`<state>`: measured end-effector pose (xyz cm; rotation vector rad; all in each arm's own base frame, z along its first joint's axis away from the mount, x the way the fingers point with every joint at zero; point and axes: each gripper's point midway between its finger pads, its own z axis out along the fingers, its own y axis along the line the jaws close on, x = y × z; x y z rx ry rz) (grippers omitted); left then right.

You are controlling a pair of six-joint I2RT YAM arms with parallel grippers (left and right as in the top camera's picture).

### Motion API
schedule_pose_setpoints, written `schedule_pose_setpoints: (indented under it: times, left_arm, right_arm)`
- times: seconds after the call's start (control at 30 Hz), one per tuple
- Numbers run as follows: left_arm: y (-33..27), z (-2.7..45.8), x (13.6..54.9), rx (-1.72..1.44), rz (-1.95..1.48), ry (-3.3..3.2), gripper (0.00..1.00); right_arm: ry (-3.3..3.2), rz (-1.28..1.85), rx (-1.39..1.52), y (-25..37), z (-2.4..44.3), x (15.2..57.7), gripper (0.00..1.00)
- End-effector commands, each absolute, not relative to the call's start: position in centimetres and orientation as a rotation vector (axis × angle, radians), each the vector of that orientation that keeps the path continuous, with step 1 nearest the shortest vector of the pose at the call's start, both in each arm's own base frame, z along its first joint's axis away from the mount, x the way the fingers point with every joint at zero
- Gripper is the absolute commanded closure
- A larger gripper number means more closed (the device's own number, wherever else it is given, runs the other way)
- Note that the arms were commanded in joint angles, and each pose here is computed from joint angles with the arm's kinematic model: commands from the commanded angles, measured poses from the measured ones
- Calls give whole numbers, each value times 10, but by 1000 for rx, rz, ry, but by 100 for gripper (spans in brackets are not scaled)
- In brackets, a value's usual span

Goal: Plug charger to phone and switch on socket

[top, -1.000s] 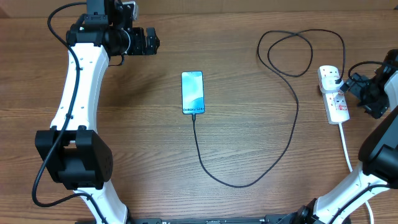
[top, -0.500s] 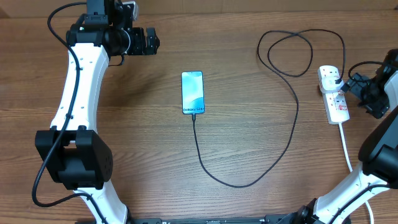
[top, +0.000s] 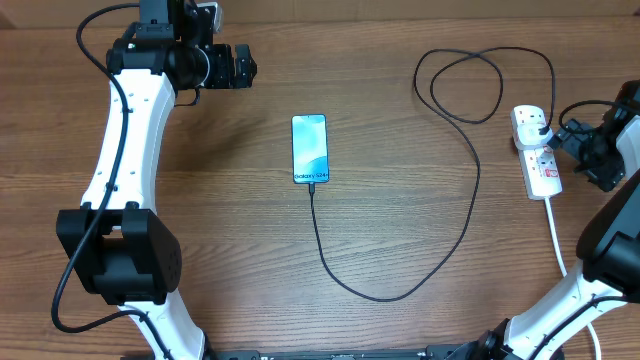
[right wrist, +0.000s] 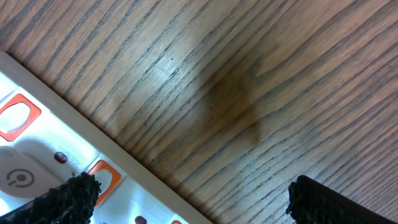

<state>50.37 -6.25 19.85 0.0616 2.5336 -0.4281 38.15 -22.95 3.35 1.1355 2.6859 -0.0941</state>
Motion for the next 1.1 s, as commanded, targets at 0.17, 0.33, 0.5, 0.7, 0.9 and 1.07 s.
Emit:
schedule_pose_setpoints:
  times: [0.17,0.33,0.5,0.7,0.9,1.07]
  left_arm:
    - [-65,195,504,99,-413,2537,0]
    - [-65,195,504,99,-413,2538,0]
    - [-65,195,504,100,-413,2537,0]
    - [-65,195,504,100,-413,2537,0]
    - [-65,195,504,99,-413,2537,0]
    - [-65,195,504,99,-413,2537,0]
  right_arm:
    - [2721,-70,1145,-222,18,376,0]
    - [2724,-66,1151,-220,11,372,0]
    - [2708,-27,1139,-218,12,378,0]
    - [2693,20,1127,-215,13,384,0]
    - [2712,24,1135,-212,10,379,0]
    - [2711,72,1128,-207,10,382,0]
